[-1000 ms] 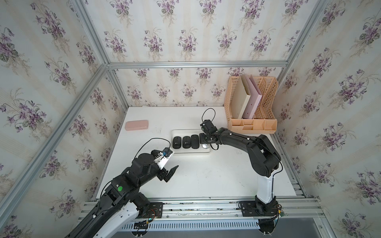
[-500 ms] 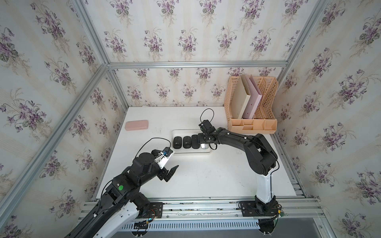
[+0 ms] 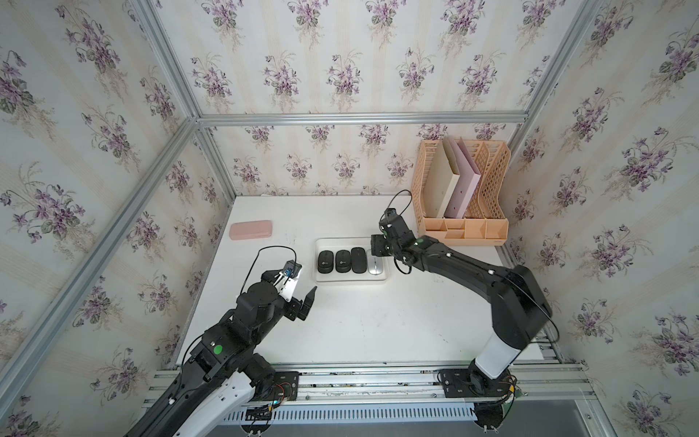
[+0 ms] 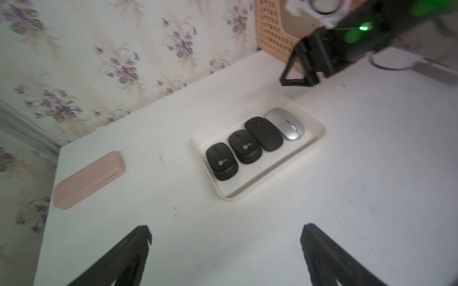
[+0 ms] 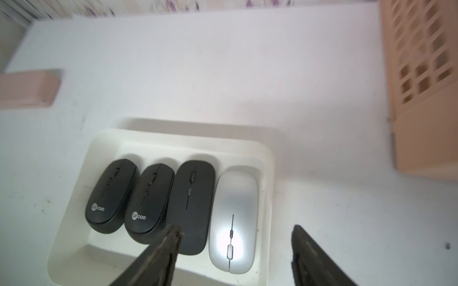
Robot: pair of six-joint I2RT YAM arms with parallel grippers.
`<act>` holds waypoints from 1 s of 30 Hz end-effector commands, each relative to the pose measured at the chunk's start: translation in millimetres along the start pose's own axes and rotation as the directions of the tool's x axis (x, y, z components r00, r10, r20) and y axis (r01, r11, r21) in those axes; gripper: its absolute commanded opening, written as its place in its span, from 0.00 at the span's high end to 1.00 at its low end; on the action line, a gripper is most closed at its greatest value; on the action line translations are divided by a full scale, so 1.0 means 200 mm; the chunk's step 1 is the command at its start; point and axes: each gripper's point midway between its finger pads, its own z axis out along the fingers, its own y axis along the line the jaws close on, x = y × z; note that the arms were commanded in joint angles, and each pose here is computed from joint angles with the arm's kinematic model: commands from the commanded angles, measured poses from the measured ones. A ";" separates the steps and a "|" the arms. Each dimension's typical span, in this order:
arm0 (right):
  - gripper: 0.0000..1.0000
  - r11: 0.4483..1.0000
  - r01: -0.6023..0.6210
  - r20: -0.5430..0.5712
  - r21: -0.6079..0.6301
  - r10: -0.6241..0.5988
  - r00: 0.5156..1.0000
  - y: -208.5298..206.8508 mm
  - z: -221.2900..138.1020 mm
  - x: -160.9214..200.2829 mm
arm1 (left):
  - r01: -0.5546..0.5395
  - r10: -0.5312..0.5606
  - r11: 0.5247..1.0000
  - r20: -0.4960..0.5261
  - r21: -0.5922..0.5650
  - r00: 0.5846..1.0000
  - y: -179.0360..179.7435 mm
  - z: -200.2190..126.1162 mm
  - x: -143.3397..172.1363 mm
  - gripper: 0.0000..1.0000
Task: Put the mouse in the storage box
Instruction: Reset both arms
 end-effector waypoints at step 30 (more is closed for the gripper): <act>0.06 0.867 -0.077 0.507 0.492 -0.213 0.835 -1.04 -0.37 0.20 | 0.113 -0.017 0.845 0.186 -0.523 0.982 0.61 0.44 0.42 0.01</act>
